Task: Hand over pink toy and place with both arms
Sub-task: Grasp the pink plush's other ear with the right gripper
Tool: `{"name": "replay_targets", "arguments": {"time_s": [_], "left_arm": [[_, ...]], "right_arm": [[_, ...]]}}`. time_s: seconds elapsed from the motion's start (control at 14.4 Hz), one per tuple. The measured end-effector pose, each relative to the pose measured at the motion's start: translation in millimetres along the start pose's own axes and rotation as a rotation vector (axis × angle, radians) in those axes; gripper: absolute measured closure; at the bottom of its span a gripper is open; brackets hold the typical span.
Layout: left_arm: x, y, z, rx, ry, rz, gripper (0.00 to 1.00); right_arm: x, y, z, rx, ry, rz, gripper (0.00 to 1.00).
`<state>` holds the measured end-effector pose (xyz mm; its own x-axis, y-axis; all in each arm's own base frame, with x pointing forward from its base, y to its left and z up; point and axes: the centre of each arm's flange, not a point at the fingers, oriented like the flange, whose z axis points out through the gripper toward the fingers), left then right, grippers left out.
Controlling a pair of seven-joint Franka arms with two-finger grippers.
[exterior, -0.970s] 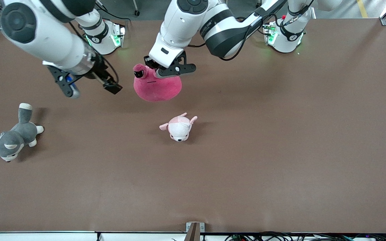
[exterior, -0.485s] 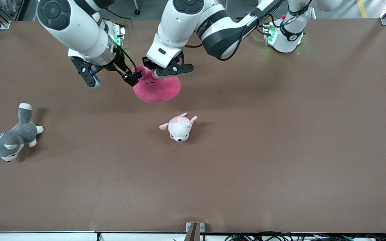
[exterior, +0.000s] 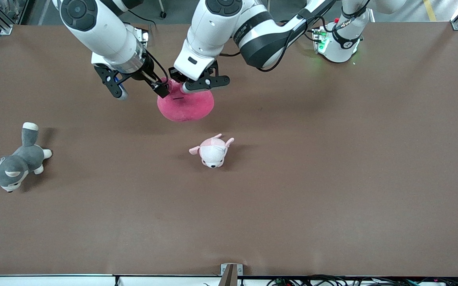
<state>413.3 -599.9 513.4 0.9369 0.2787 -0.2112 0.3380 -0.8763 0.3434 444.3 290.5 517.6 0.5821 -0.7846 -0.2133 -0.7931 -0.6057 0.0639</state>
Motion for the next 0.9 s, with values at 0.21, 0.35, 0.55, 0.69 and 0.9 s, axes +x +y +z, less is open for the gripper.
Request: {"name": "replay_targets", "arguments": {"time_s": [0.21, 0.35, 0.55, 0.69, 0.9], "left_arm": [[0.0, 0.1, -0.1, 0.0, 0.0, 0.0, 0.9], [0.0, 0.1, -0.2, 0.0, 0.0, 0.0, 0.9], [0.0, 0.2, -0.4, -0.001, 0.0, 0.0, 0.9], [0.1, 0.4, -0.8, -0.002, 0.0, 0.0, 0.9], [1.9, 1.2, -4.3, -0.008, 0.003, -0.002, 0.87]], "right_arm": [[-5.9, -0.8, 9.3, 0.0, 0.002, -0.01, 0.31], [-6.8, -1.6, 9.2, 0.009, -0.012, -0.006, 0.51], [-5.2, -1.6, 7.8, 0.015, -0.021, 0.001, 0.81], [-4.4, -1.7, 6.9, 0.02, -0.021, 0.002, 0.85], [-4.0, -1.8, 6.1, 0.023, -0.021, 0.003, 0.85]]}}
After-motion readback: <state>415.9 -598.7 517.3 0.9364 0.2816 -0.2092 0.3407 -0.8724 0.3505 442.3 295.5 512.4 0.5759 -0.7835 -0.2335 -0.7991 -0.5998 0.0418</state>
